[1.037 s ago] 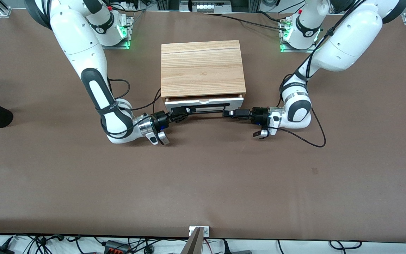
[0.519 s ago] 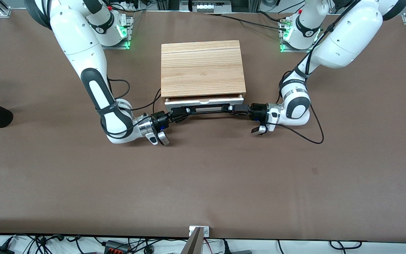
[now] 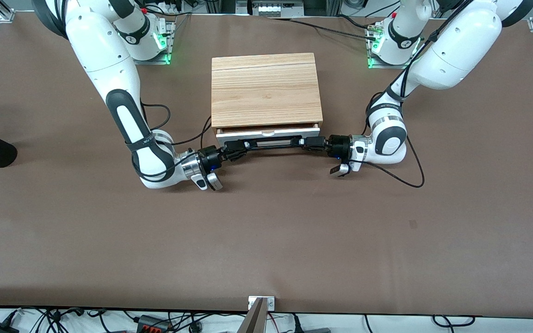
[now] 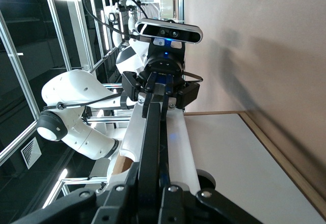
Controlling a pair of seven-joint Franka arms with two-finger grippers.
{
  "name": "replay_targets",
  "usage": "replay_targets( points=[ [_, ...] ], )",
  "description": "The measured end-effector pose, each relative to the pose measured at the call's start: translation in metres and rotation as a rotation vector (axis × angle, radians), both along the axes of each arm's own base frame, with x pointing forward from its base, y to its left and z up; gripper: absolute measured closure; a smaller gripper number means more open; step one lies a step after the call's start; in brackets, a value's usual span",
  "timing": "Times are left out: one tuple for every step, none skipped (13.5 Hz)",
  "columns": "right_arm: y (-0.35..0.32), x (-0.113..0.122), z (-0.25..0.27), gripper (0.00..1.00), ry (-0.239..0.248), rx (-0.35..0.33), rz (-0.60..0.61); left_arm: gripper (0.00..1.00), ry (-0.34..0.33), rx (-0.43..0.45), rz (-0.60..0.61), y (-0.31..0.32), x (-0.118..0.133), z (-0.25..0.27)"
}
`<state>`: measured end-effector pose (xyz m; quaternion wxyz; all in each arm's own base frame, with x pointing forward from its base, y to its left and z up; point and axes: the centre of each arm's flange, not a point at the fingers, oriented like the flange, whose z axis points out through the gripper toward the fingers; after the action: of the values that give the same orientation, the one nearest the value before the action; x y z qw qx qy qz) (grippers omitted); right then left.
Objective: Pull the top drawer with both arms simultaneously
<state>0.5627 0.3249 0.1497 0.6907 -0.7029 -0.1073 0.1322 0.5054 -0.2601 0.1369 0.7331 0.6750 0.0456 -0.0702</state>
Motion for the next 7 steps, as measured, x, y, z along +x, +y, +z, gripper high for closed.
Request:
replay_targets(
  points=[
    [0.0,0.0,0.0,0.82,0.0,0.0,0.0,0.8,-0.002,0.0,0.0,0.0,0.0,0.0],
    [0.0,0.0,-0.0001,0.82,0.0,0.0,0.0,0.81,-0.014,0.0,0.001,0.0,0.0001,-0.0001],
    [-0.0001,0.0,-0.0002,0.82,0.0,0.0,0.0,0.81,-0.018,0.001,0.002,0.0,0.0002,-0.0001],
    [-0.0002,0.0002,-0.0002,0.82,0.0,-0.001,-0.001,0.81,-0.022,0.002,0.003,0.0001,0.001,0.0002],
    [-0.0007,0.0011,-0.0002,0.82,-0.001,-0.001,-0.005,0.81,-0.027,0.007,0.006,0.0,0.0032,0.001],
    [-0.0012,0.0031,-0.0002,0.82,-0.004,-0.003,-0.009,0.81,-0.032,0.015,0.009,-0.0002,0.0056,0.0017],
    [-0.0015,0.0058,-0.0004,0.82,-0.006,-0.003,-0.012,0.81,-0.039,0.022,0.013,-0.0002,0.0085,0.0026]
  ],
)
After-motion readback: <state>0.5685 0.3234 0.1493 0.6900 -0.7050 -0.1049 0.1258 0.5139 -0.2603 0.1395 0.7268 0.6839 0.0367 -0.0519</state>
